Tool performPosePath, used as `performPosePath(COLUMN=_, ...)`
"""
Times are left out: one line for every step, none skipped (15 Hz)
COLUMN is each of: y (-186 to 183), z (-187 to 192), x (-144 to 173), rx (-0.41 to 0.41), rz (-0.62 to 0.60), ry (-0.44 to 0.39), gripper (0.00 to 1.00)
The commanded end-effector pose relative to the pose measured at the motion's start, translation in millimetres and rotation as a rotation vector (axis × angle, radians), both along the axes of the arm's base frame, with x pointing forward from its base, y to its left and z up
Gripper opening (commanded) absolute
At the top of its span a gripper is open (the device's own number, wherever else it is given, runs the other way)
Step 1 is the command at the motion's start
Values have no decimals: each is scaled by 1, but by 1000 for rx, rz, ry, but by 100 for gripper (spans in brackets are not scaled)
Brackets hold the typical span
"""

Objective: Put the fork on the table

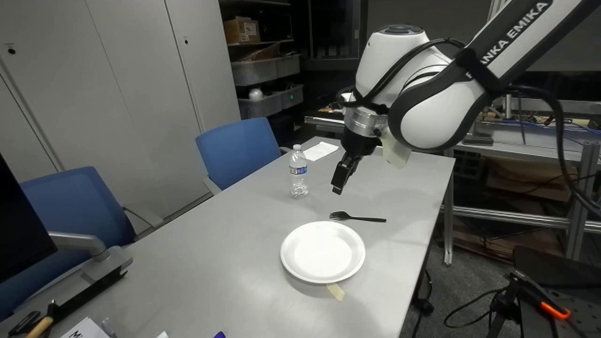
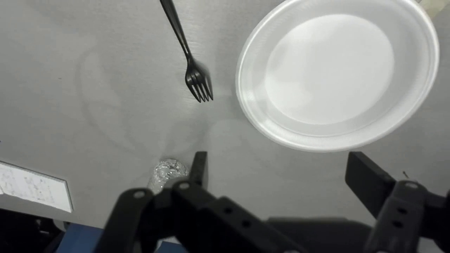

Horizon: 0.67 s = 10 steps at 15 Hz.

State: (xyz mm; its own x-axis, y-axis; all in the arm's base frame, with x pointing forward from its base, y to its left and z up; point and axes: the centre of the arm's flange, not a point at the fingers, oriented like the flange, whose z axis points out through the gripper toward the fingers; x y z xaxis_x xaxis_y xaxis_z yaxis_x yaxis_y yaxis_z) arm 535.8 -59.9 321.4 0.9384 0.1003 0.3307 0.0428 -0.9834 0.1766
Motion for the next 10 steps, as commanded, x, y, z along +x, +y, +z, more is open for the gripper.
performPosePath(y=17, z=29, x=-41, rx=30, rz=22, ry=-19, gripper=100)
performPosePath(y=22, z=34, x=-46, rx=56, rz=26, ry=-28, gripper=100)
performPosePath(y=27, z=38, x=-51, rx=68, rz=23, ry=-37, gripper=100)
performPosePath(y=32, z=43, x=-55, rx=90, rz=23, ry=-44, gripper=100)
performPosePath(y=36, z=47, x=-59, rx=108, rz=18, ry=-50, gripper=100)
performPosePath(y=41, z=50, x=-62, rx=128, rz=17, ry=-55, gripper=100)
performPosePath(y=45, z=54, x=-64, rx=140, rz=16, ry=-60, gripper=100)
performPosePath(y=48, z=57, x=-67, rx=153, rz=17, ry=-65, gripper=100)
performPosePath(y=51, z=60, x=-70, rx=163, rz=17, ry=-70, gripper=100)
performPosePath(y=54, z=63, x=-72, rx=168, rz=19, ry=-72, gripper=100)
